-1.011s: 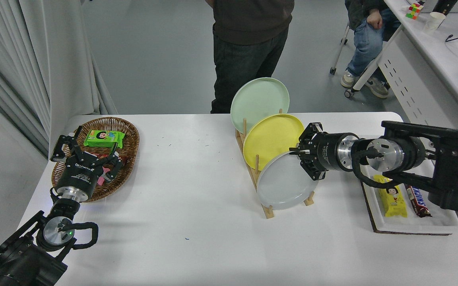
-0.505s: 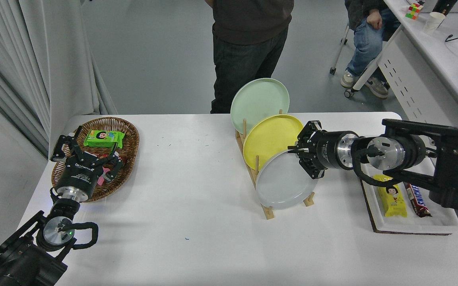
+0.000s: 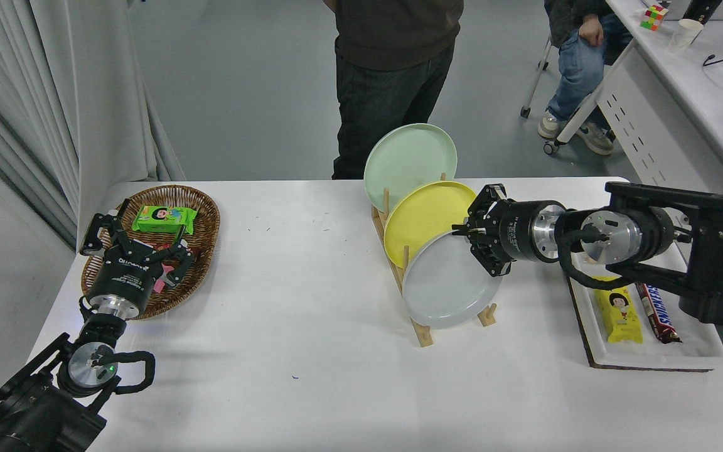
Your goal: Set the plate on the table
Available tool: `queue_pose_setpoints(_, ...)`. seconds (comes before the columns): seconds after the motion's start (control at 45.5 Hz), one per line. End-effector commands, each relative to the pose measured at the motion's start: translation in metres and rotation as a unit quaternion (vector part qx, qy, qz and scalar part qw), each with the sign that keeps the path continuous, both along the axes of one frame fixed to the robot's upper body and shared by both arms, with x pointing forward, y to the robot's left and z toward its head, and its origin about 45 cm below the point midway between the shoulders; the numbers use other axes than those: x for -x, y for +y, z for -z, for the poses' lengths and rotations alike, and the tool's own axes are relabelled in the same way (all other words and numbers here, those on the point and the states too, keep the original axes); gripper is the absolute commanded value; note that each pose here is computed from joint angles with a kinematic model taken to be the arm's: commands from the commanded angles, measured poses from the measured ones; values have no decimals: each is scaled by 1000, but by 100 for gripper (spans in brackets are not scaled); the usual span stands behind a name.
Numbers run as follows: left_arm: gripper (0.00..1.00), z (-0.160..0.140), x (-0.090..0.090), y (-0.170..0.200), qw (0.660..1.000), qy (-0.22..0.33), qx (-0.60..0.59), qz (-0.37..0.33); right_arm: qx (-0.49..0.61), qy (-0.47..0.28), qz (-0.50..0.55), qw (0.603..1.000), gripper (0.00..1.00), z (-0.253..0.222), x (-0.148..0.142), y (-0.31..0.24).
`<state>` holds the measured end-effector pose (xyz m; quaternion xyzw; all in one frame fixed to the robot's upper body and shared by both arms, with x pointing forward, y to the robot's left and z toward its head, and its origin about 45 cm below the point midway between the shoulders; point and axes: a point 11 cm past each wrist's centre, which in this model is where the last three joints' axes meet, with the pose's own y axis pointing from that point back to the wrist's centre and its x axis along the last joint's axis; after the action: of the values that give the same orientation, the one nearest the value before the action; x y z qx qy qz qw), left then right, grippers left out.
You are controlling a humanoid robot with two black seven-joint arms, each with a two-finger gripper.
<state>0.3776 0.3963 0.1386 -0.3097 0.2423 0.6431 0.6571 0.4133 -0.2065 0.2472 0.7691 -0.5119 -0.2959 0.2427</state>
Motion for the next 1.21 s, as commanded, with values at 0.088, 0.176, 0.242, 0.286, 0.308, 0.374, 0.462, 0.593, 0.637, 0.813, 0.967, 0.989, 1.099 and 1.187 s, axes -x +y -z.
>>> queue_pose_setpoints(0.088,98,0,0,0,1000,0,0,0,-1,-4,-2,1000,0,-4,-2,1)
queue_pose_setpoints(0.176,98,0,0,0,1000,0,0,0,-1,-5,-3,1000,0,-4,-2,1)
queue_pose_setpoints(0.242,98,0,0,0,1000,0,0,0,-1,-5,-3,1000,0,-4,-2,1)
queue_pose_setpoints(0.286,98,0,0,0,1000,0,0,0,-1,-6,-4,1000,0,-5,-2,2)
queue_pose_setpoints(0.308,98,0,0,0,1000,0,0,0,-1,-6,-4,1000,0,-5,-2,2)
queue_pose_setpoints(0.374,98,0,0,0,1000,0,0,0,-1,-5,-4,1000,0,-5,-2,2)
queue_pose_setpoints(0.462,98,0,0,0,1000,0,0,0,-1,-5,-4,1000,0,-5,-2,2)
queue_pose_setpoints(0.593,98,0,0,0,1000,0,0,0,-1,-5,-4,1000,0,-4,-2,1)
queue_pose_setpoints(0.637,98,0,0,0,1000,0,0,0,-1,-5,-4,1000,0,-4,-2,1)
queue_pose_setpoints(0.813,98,0,0,0,1000,0,0,0,-1,-12,-6,1000,0,-10,-4,3)
queue_pose_setpoints(0.967,98,0,0,0,1000,0,0,0,-2,-20,-8,1000,0,-16,-6,3)
queue_pose_setpoints(0.989,98,0,0,0,1000,0,0,0,-3,-21,-9,1000,0,-17,-7,3)
queue_pose_setpoints(1.099,98,0,0,0,1000,0,0,0,-10,-25,-19,999,0,-23,-7,1)
queue_pose_setpoints(1.187,98,0,0,0,1000,0,0,0,-12,-29,-22,999,0,-26,-7,2)
